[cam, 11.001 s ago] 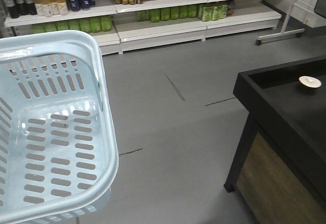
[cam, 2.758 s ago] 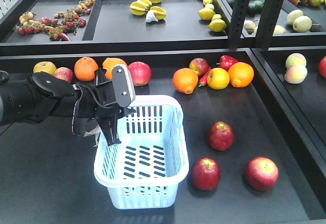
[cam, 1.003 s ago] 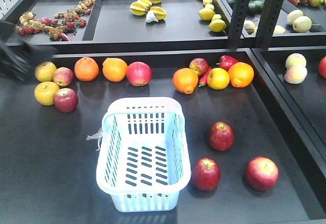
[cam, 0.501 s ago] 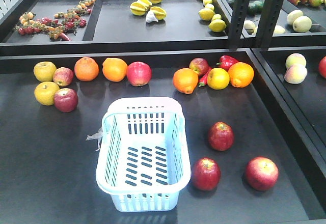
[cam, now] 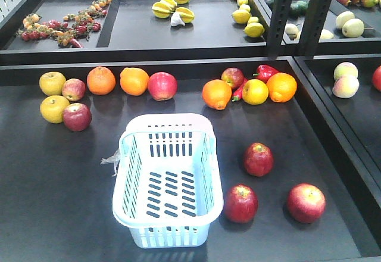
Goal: Pick three apples into basket with both arms
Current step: 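Open the left gripper and withdraw it from the basket handle, then reach the right gripper down and close on the nearest red apple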
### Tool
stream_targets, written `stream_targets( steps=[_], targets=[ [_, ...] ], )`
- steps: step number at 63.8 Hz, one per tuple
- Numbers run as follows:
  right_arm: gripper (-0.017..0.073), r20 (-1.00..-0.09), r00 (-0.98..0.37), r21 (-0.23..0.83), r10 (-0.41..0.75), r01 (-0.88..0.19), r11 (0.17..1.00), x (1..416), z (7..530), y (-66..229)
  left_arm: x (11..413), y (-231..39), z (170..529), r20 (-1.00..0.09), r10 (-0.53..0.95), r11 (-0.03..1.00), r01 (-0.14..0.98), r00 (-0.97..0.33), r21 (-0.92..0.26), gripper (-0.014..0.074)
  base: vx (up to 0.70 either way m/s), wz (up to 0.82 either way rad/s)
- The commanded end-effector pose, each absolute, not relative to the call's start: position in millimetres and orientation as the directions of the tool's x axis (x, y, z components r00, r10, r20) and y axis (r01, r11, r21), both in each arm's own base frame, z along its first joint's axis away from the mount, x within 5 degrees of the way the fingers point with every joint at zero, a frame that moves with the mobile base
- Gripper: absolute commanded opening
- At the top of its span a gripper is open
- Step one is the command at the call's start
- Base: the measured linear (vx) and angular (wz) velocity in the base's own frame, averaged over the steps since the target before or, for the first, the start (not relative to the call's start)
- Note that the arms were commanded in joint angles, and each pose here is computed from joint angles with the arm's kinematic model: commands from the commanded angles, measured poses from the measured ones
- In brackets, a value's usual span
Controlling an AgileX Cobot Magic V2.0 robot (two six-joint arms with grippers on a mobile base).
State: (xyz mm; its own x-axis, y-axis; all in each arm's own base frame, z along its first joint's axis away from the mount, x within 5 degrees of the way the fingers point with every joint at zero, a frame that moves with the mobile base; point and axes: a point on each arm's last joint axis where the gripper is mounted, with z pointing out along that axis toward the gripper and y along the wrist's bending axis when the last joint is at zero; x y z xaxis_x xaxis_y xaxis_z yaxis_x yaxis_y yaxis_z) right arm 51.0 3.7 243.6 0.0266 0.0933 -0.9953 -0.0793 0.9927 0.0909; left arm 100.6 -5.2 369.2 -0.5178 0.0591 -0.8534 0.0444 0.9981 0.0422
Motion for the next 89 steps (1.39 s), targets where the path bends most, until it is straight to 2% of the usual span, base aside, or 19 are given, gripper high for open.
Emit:
stream_targets(
  steps=[1, 9, 19, 27, 40, 46, 52, 60, 66, 74, 80, 89],
  targets=[
    [-0.0009, -0.995, 0.007, 0.099, 0.1, -0.076, 0.992, 53, 282, 4, 103, -5, 380, -0.887, 0.048, 0.999, 0.038, -0.459, 0.034, 0.059, 0.0, 0.0],
    [-0.0009, -0.967, -0.252, 0.049, 0.036, -0.047, 0.998, 64, 313, 3, 103, -5, 380, -0.886, 0.048, 0.999, 0.038, -0.462, 0.034, 0.059, 0.0, 0.0],
    [-0.0009, -0.854, -0.516, -0.035, -0.064, -0.066, 0.997, 86, 338, 4, 103, -5, 380, -0.886, 0.047, 0.999, 0.038, -0.462, 0.033, 0.059, 0.0, 0.0],
    [-0.0009, -0.779, -0.622, -0.04, -0.075, -0.07, 0.997, 105, 351, 5, 103, -5, 380, -0.886, 0.047, 0.999, 0.038, -0.462, 0.033, 0.059, 0.0, 0.0],
    [0.002, -0.711, -0.693, -0.058, -0.121, -0.114, 0.992, 121, 347, 8, 103, -5, 380, -0.886, 0.047, 0.999, 0.038, -0.462, 0.032, 0.059, 0.0, 0.0],
    [0.0085, -0.698, -0.704, -0.044, -0.131, -0.14, 0.989, 121, 345, 11, 103, -5, 380, -0.886, 0.047, 0.999, 0.038, -0.462, 0.032, 0.059, 0.0, 0.0],
    [0.0191, -0.685, -0.714, -0.047, -0.145, -0.155, 0.987, 120, 344, 11, 103, -5, 380, -0.886, 0.047, 0.999, 0.038, -0.462, 0.032, 0.059, 0.0, 0.0],
    [0.0377, -0.657, -0.74, -0.041, -0.142, -0.152, 0.987, 118, 342, 11, 103, -5, 380, -0.886, 0.047, 0.999, 0.038, -0.462, 0.032, 0.059, 0.0, 0.0],
    [0.0555, -0.648, -0.748, -0.04, -0.142, -0.152, 0.988, 117, 341, 11, 103, -5, 380, -0.886, 0.047, 0.999, 0.038, -0.462, 0.032, 0.059, 0.0, 0.0],
    [0.0724, -0.648, -0.746, -0.049, -0.155, -0.163, 0.985, 117, 341, 11, 103, -5, 380, -0.886, 0.047, 0.999, 0.038, -0.462, 0.032, 0.059, 0.0, 0.0],
    [0.0727, -0.635, -0.744, -0.064, -0.205, -0.214, 0.975, 121, 340, 13, 103, -5, 380, -0.886, 0.047, 0.999, 0.038, -0.462, 0.032, 0.059, 0.0, 0.0],
    [0.0706, -0.593, -0.742, -0.026, -0.313, -0.37, 0.929, 141, 334, 28, 103, -5, 380, -0.886, 0.047, 0.999, 0.038, -0.462, 0.032, 0.059, 0.0, 0.0]
  ],
)
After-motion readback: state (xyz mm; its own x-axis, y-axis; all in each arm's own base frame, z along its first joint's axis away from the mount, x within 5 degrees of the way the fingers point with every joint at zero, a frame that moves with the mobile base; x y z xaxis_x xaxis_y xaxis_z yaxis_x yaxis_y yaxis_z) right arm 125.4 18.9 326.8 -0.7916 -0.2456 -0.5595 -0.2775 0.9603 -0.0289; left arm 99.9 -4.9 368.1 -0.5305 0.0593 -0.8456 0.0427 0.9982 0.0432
